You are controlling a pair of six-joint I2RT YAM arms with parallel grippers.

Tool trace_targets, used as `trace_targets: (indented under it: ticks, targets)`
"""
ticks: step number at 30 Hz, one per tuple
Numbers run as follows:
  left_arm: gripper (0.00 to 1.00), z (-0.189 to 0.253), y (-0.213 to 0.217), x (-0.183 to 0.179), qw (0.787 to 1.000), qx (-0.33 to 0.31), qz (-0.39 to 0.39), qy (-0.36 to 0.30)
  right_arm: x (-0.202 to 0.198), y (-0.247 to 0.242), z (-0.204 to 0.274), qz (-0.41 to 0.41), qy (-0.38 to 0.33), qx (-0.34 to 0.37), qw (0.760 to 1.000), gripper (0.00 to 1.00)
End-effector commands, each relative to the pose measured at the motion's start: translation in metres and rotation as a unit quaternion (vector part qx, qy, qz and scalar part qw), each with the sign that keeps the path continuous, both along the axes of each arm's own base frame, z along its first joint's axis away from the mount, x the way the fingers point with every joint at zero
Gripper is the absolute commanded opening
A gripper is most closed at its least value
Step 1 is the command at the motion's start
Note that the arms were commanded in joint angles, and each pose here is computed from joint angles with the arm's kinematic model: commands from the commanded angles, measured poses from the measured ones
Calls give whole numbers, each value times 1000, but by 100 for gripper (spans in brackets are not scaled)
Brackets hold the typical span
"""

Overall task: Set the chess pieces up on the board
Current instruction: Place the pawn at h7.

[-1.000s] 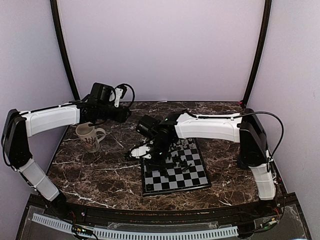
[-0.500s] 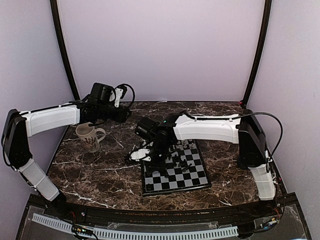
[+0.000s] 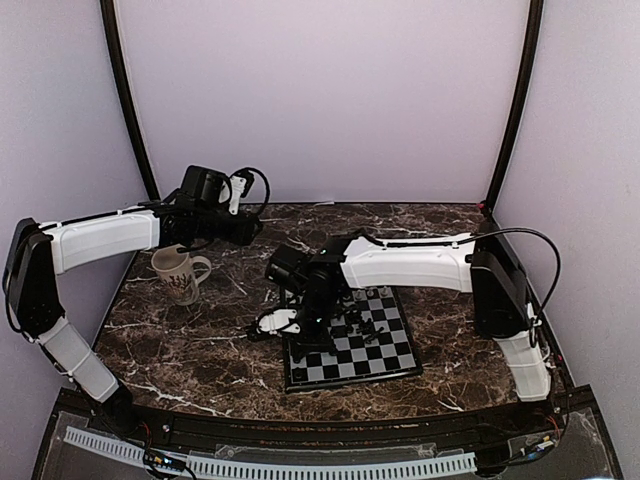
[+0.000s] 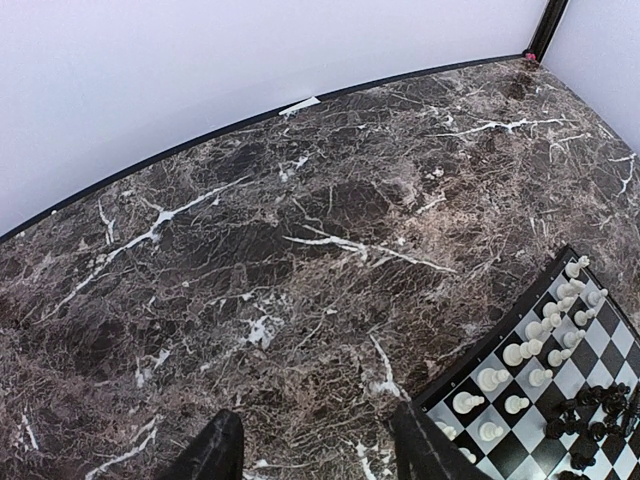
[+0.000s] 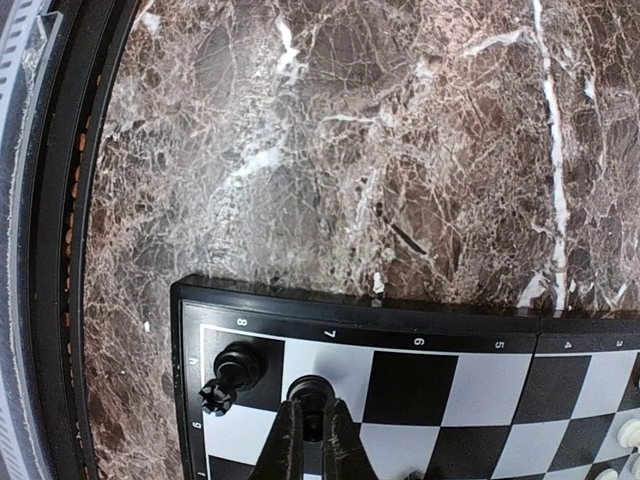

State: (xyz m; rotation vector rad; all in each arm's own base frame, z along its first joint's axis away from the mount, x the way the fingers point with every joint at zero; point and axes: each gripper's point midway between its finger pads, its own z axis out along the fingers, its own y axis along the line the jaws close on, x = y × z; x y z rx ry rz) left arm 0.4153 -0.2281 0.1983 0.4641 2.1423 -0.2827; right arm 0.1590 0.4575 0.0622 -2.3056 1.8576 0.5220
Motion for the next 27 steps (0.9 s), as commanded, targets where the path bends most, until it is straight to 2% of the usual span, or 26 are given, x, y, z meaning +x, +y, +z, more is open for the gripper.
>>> trace_targets:
  ticks: [1, 11, 17, 22, 27]
  targets:
    - [53, 9, 7, -3, 1000, -3, 6, -10, -2, 3, -8, 3, 1, -6, 1000, 2]
    - [53, 6, 5, -3, 1000, -5, 2, -4, -1, 4, -17, 0, 3, -10, 1000, 5]
    - [53, 4, 4, -3, 1000, -3, 0, -1, 2, 5, -5, -8, -3, -3, 1000, 26]
    - [53, 2, 3, -3, 1000, -3, -2, 1, 15, -2, 35, -28, -7, 25, 999, 30]
    - [53, 1, 1, -3, 1000, -5, -5, 4, 30, -30, 59, -56, -11, 38, 998, 33]
